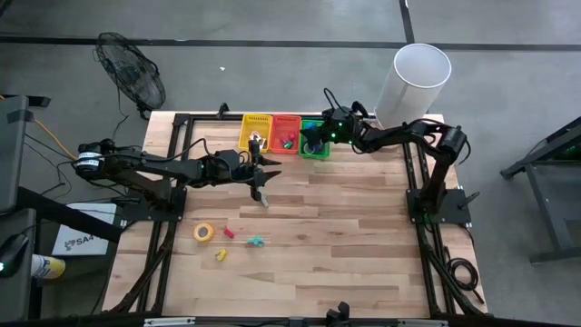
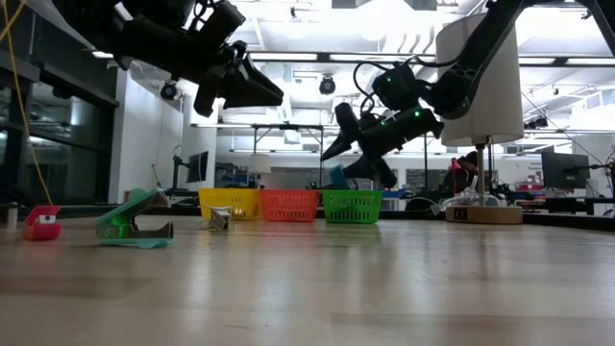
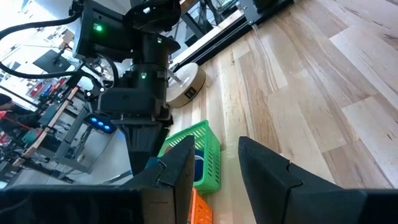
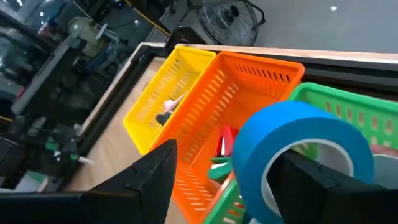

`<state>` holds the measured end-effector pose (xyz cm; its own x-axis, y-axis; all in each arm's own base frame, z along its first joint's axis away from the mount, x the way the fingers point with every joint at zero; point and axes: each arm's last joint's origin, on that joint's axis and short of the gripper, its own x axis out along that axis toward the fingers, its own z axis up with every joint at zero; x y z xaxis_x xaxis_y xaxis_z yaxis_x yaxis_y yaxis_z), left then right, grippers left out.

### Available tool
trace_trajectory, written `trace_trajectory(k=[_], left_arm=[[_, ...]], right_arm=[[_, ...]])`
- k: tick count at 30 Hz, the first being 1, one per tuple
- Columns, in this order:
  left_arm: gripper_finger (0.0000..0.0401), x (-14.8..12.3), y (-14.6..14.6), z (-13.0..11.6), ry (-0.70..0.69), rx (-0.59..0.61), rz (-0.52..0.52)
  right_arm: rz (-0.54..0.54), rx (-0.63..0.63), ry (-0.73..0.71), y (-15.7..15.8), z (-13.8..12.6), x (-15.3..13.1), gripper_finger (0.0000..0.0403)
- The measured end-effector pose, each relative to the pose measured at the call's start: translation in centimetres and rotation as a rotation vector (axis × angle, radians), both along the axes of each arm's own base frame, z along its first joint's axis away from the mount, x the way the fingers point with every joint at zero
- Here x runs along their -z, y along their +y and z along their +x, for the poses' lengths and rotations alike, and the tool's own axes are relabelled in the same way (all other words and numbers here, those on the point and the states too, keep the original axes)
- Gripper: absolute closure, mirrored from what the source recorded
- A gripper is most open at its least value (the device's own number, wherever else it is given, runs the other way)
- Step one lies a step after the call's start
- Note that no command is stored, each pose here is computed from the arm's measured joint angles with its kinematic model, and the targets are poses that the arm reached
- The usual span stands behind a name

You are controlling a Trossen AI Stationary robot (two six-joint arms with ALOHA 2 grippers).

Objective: Pick and place Stapler, Stapler remover, tape
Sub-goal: Put the light blue tape into the green basket, then put the yellow tape into the green basket

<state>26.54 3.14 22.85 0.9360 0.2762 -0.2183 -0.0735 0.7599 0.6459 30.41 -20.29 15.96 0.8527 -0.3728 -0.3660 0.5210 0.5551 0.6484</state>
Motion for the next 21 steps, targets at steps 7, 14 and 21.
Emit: trace_trajectory(k=[7, 14, 21], left_arm=[[0.0278, 0.1, 0.0, 0.0, 0.015, 0.001, 0.001], [0.0278, 0.1, 0.0, 0.0, 0.016, 0.001, 0.003], [0.0278, 0.2, 0.0, 0.0, 0.029, 0.004, 0.015]], right_arm=[[-0.043, -0.041, 0.034, 0.0, 0.2, -0.3, 0.0178], [-0.112, -0.079, 0.28, -0.1, 1.6, -1.5, 0.0179], [-0.109, -0.103, 0.433, -0.4, 2.0, -3.1, 0.0179]])
